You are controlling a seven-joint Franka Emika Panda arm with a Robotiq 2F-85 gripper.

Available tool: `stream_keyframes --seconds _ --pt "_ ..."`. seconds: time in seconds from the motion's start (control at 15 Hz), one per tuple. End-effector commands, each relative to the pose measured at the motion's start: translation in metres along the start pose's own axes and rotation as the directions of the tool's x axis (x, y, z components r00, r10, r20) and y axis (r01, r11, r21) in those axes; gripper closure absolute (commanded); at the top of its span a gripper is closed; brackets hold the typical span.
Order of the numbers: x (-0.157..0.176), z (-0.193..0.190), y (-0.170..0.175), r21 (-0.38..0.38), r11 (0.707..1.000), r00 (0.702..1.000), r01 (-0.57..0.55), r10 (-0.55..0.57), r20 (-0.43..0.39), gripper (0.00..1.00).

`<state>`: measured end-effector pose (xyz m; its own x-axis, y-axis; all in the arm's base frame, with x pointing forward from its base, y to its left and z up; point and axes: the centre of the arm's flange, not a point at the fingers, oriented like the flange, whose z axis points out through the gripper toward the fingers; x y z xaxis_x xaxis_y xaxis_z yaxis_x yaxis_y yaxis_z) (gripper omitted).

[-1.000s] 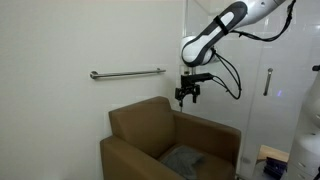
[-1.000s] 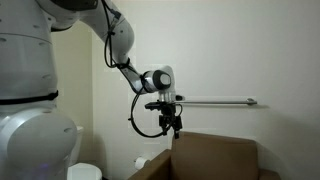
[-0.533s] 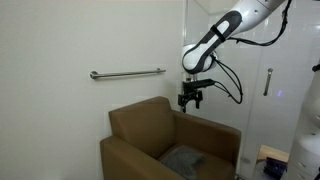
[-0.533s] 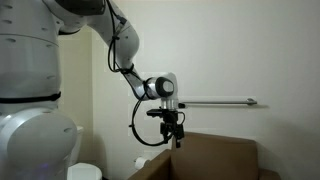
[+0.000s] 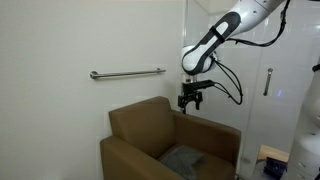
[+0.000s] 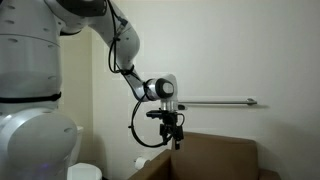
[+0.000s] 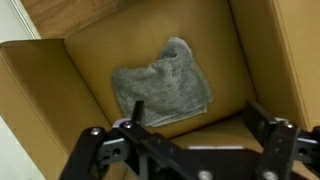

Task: Pick the cloth and put it on the shoulder of the couch

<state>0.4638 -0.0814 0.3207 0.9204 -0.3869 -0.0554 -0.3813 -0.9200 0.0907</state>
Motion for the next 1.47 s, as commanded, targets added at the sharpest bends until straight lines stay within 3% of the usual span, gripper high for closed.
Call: stream_keyframes --seconds 0.0,0.33,0.67,1.2,1.4 --pt "-0.001 0.033 -0.004 0.018 1.000 1.000 0.005 -0.006 0.025 0.00" --pt "0.000 0.082 -0.011 0.043 0.999 1.000 -0.012 0.012 0.010 0.00" --pt "0.012 0.132 -0.011 -0.008 0.997 0.994 -0.081 0.080 -0.079 0.00" --pt "0.024 0.226 0.031 -0.170 0.966 0.981 -0.194 0.194 -0.017 0.00" --pt "0.019 0.224 0.036 -0.172 0.970 0.985 -0.170 0.173 0.001 0.00"
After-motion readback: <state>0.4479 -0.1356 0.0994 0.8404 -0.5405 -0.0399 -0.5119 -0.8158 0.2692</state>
